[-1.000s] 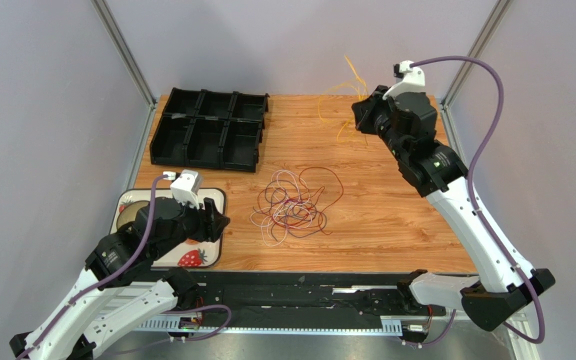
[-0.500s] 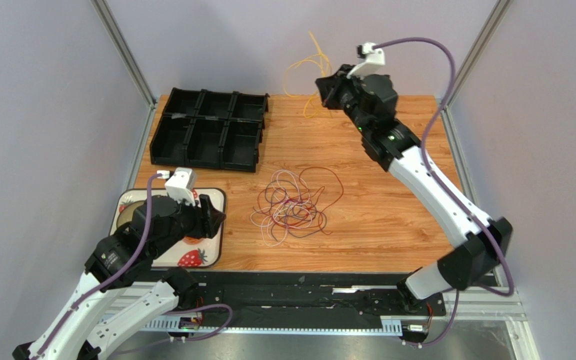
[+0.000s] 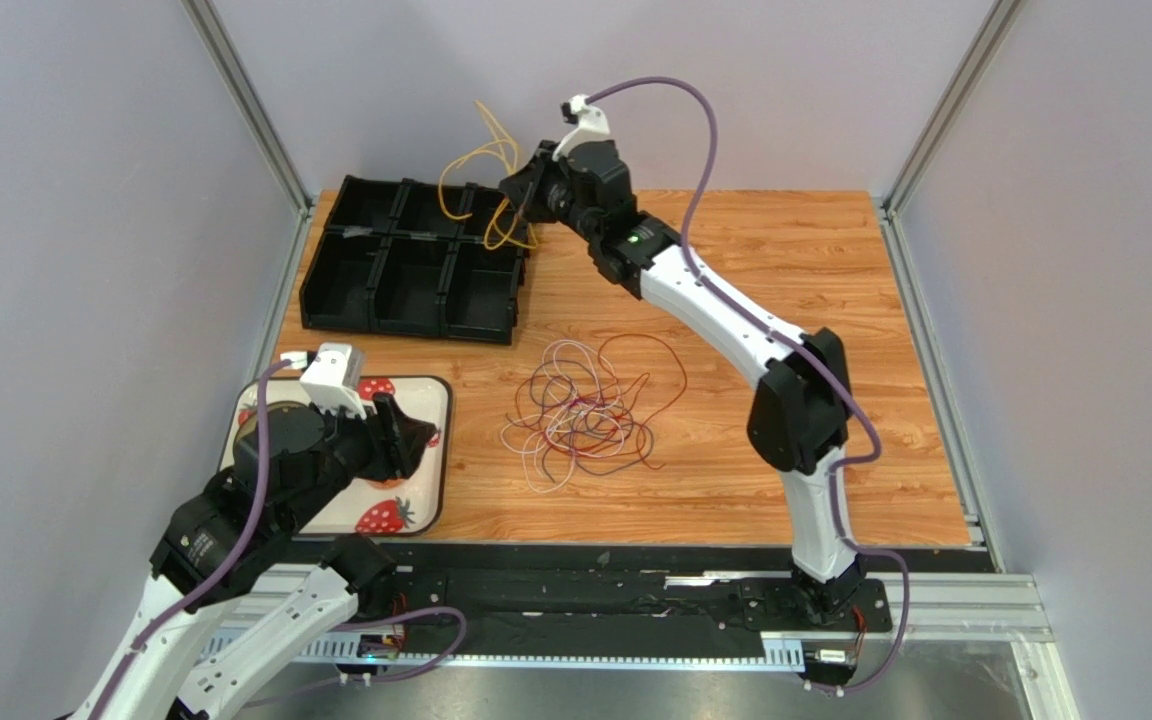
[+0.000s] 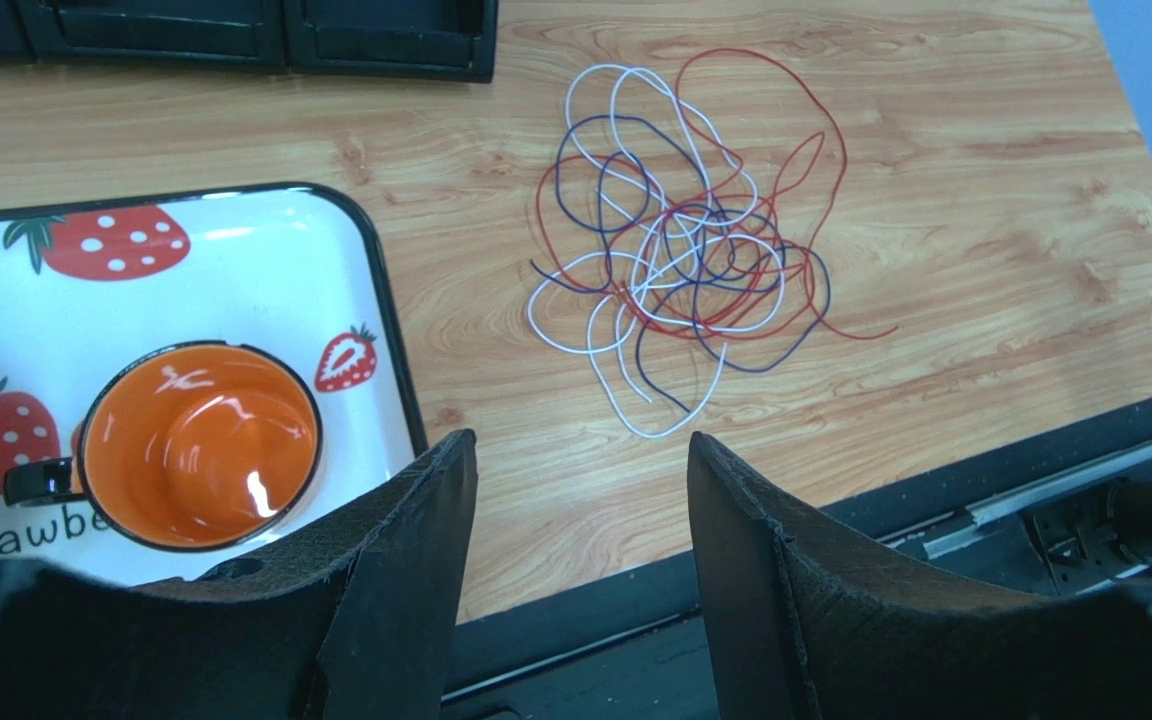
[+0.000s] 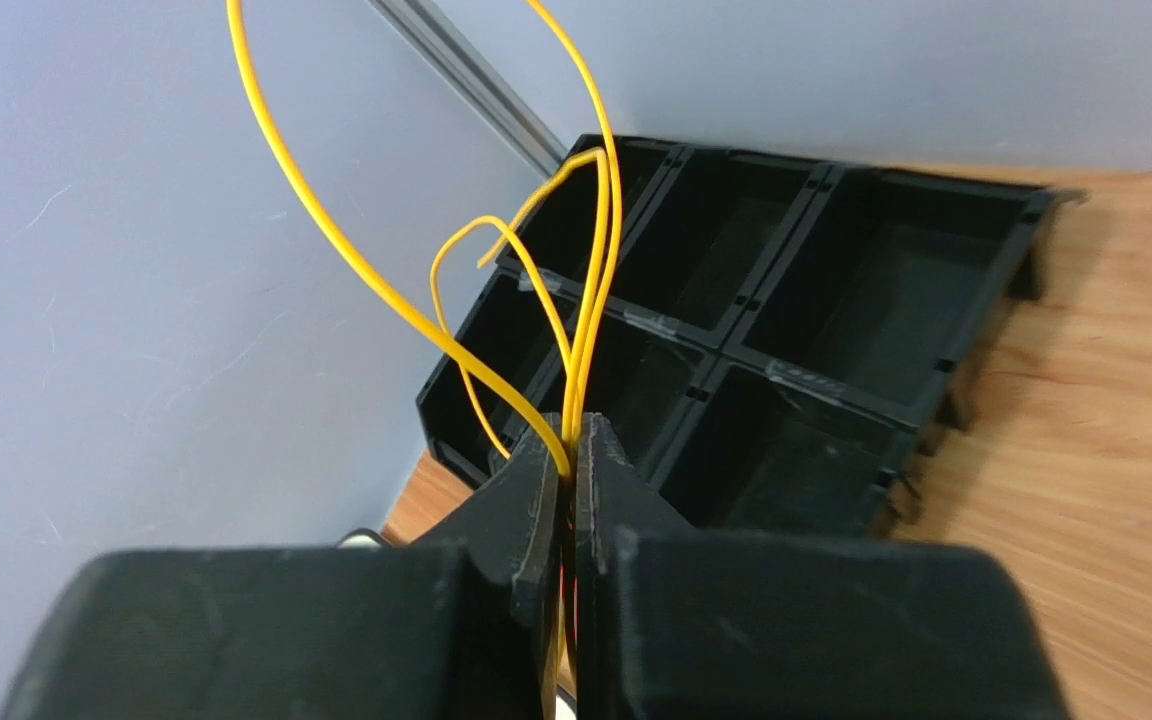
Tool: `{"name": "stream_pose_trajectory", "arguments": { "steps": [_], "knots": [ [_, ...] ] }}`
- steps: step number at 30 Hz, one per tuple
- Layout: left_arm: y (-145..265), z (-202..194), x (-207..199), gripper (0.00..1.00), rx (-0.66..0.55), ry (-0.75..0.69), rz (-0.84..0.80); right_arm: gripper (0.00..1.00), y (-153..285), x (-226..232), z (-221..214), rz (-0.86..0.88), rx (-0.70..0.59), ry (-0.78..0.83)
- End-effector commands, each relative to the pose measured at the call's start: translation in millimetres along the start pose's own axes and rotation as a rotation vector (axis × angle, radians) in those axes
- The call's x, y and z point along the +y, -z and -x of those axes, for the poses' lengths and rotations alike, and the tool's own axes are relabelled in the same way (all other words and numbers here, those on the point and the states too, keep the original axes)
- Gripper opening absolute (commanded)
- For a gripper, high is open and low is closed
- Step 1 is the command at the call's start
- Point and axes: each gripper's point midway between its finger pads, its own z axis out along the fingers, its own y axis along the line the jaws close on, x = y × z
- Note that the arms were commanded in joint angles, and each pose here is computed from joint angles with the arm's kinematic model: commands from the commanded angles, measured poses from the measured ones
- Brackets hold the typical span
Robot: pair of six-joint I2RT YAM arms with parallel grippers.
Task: Untangle the cables
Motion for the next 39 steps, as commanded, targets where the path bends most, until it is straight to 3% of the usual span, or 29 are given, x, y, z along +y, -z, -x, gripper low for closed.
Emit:
{"name": "stream_pose_trajectory", "arguments": {
  "steps": [1,7,18,26,33,39],
  "knots": [
    [-2,7,2,0.62,-0.031,-0.001,0.011,0.0,-33,14,-24,0.08,0.036,-0.153],
    [-4,6,6,0.61,-0.027,0.006,0.037,0.0,-70,0,-99,0.051,0.146,-0.241],
    [-7,7,8,0.6,-0.019,0.01,0.052,0.0,-87,-44,-181,-0.058,0.256,-0.293],
    [-7,6,10,0.59,-0.016,0.012,0.065,0.0,-89,-119,-176,-0.314,0.185,-0.225],
    [-8,5,11,0.59,-0.013,0.015,0.072,0.0,-78,-145,-158,-0.454,0.148,-0.074],
    [-9,5,11,0.58,-0.009,0.014,0.074,0.0,-73,-157,-164,-0.496,0.191,0.005]
  ]
}}
